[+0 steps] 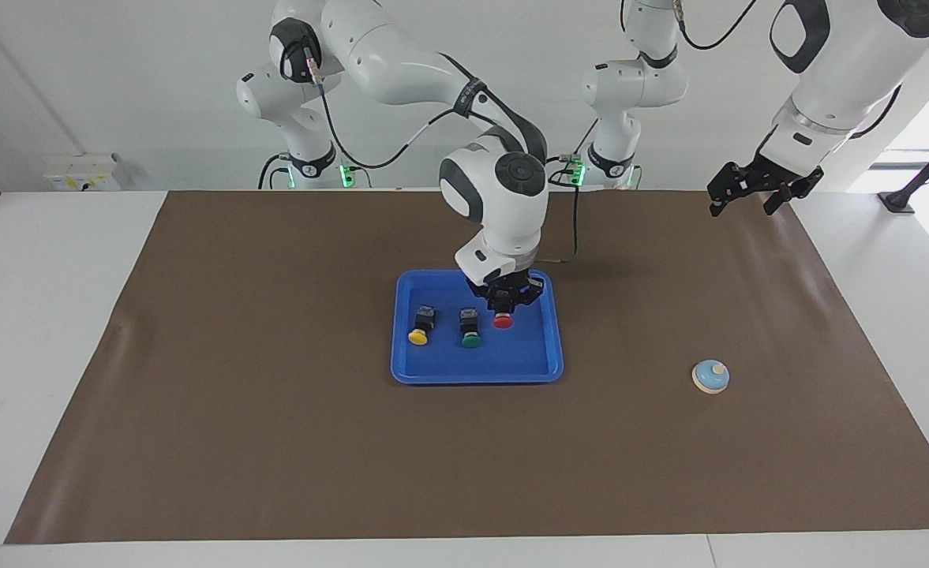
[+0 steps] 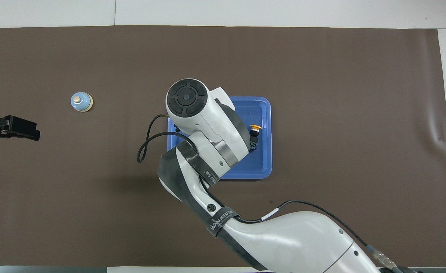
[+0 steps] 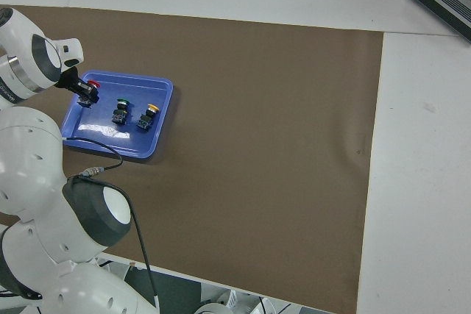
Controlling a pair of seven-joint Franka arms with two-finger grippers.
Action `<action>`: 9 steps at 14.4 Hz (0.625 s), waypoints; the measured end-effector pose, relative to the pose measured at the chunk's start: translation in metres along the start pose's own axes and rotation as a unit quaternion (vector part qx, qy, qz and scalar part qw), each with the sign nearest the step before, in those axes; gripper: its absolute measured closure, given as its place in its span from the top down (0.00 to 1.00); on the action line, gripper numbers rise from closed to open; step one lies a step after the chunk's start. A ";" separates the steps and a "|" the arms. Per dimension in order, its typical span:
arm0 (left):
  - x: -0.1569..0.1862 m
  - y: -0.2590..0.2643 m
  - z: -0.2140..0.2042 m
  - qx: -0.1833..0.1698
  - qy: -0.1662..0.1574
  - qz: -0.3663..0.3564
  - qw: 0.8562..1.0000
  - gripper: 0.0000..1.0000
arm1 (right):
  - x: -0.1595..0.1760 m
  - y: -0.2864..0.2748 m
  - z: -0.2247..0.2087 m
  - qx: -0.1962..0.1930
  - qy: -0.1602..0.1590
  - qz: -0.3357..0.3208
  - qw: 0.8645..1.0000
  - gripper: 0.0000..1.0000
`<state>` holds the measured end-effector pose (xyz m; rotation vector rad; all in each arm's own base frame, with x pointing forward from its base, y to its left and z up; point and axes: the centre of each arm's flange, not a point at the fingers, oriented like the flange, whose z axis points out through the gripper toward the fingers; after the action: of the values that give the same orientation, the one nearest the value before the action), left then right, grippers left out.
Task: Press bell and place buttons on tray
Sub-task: 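Carry the red button into the tray, release it, withdraw the right gripper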
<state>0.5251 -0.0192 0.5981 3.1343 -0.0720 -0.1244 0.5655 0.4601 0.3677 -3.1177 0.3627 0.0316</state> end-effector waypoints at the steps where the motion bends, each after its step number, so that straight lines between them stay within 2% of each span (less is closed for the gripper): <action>1: 0.000 0.000 0.000 0.000 0.000 0.000 1.000 1.00 | -0.002 -0.003 0.013 0.000 0.000 -0.002 1.000 0.42; 6: 0.000 0.000 0.000 0.000 0.000 0.000 1.000 1.00 | -0.028 -0.019 0.073 -0.012 -0.006 0.006 1.000 0.42; 9: 0.000 0.000 0.000 0.000 0.000 0.000 1.000 1.00 | -0.026 -0.018 0.074 -0.013 -0.005 0.010 1.000 0.42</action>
<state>0.5251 -0.0192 0.5981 3.1343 -0.0720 -0.1244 0.5431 0.4834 0.2947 -3.1373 0.3964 0.0537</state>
